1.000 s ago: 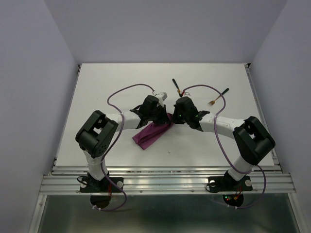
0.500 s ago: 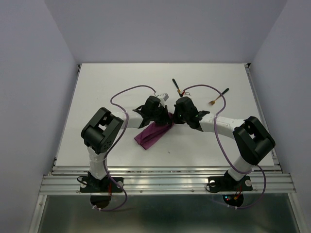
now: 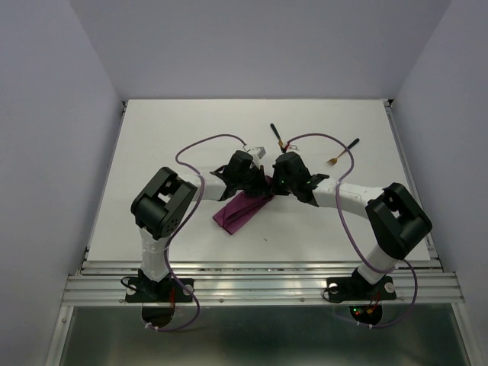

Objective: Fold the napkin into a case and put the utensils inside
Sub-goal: Stuff the top corner of the smaller-rectangle-folded napkin into the folded napkin.

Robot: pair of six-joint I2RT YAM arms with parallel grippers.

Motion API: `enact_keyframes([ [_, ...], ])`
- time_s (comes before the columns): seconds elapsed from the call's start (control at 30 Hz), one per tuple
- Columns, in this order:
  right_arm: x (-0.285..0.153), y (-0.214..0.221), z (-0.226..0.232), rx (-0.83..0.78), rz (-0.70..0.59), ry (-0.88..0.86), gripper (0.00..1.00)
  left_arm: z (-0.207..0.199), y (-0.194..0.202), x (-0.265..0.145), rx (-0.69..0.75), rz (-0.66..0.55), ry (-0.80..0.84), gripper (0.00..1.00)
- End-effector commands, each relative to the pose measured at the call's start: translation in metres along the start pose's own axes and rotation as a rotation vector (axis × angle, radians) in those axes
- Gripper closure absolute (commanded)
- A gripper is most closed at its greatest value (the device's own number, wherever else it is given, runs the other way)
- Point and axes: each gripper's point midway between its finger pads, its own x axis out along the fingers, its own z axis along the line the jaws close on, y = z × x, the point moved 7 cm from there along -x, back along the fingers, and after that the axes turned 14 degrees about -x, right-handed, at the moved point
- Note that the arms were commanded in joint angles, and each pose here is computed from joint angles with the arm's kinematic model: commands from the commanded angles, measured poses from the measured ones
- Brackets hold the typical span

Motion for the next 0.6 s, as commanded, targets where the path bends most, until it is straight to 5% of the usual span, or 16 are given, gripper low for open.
enact_keyframes([
  [0.0, -0.007, -0.013, 0.006, 0.014, -0.068, -0.014, 0.99, -0.02, -0.003, -0.016, 0.05, -0.019, 0.071, 1.0],
  [0.47, -0.011, -0.018, -0.007, -0.012, -0.085, 0.099, 0.99, -0.038, -0.011, -0.052, 0.101, -0.049, 0.079, 1.0],
  [0.57, -0.01, -0.018, -0.013, -0.017, -0.074, 0.131, 0.92, -0.036, -0.014, -0.046, 0.087, -0.052, 0.066, 1.0],
])
